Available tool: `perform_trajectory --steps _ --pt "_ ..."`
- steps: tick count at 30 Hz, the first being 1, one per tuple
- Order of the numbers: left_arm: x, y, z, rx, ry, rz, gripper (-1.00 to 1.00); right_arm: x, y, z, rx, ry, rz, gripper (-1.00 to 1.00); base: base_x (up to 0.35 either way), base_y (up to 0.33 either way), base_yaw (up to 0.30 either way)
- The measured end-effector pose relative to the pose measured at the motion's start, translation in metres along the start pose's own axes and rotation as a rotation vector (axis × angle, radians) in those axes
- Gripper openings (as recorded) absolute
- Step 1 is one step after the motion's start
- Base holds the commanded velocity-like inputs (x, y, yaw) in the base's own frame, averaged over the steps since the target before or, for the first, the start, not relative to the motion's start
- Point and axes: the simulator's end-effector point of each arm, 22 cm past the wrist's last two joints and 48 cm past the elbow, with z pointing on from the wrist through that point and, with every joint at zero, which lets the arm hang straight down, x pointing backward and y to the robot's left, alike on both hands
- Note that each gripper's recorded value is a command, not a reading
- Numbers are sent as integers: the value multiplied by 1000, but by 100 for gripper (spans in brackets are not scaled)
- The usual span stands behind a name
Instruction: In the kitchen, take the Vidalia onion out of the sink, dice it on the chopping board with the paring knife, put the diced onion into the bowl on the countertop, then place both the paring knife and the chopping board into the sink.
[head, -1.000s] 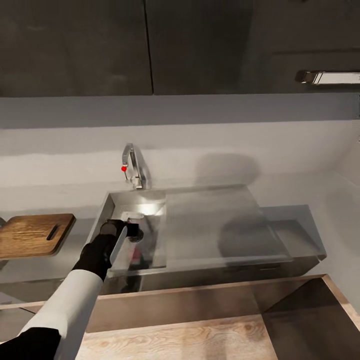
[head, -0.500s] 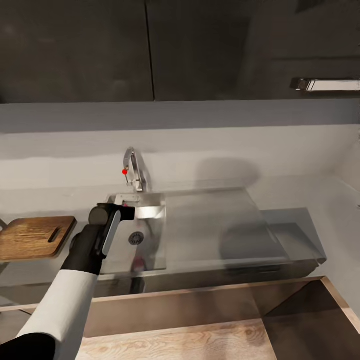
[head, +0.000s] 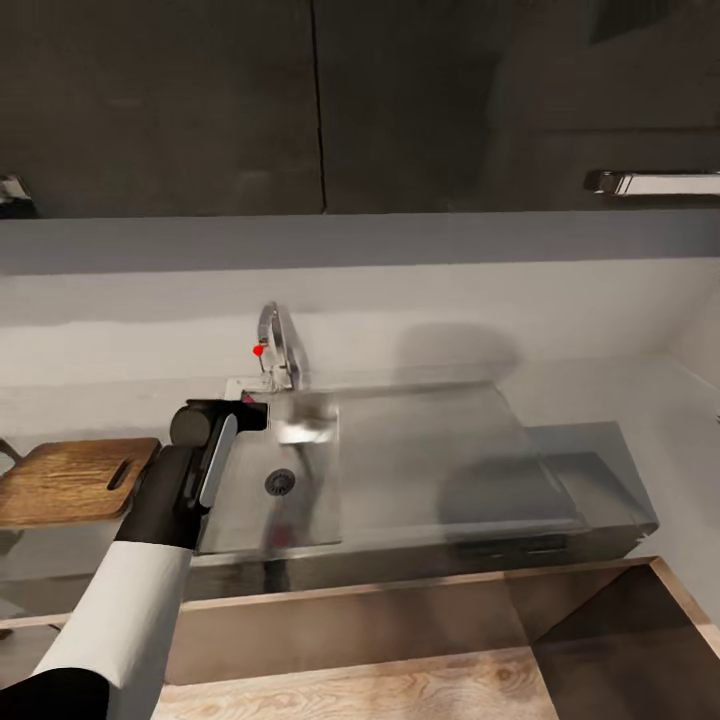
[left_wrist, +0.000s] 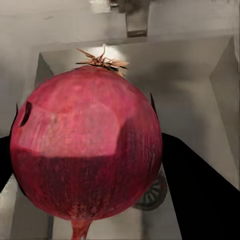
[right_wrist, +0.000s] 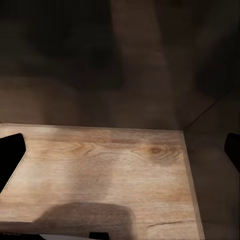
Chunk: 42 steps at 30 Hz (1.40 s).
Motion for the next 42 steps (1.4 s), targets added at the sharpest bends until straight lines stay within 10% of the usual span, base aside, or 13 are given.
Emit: perform_trajectory --steps 21,42 --pt "-19 2 -18 -1 -41 -4 -100 -11 -1 4 5 -32 2 100 0 291 0" --pt "-18 2 -19 -1 -39 -3 -100 -12 -3 5 7 -36 1 100 0 20 0"
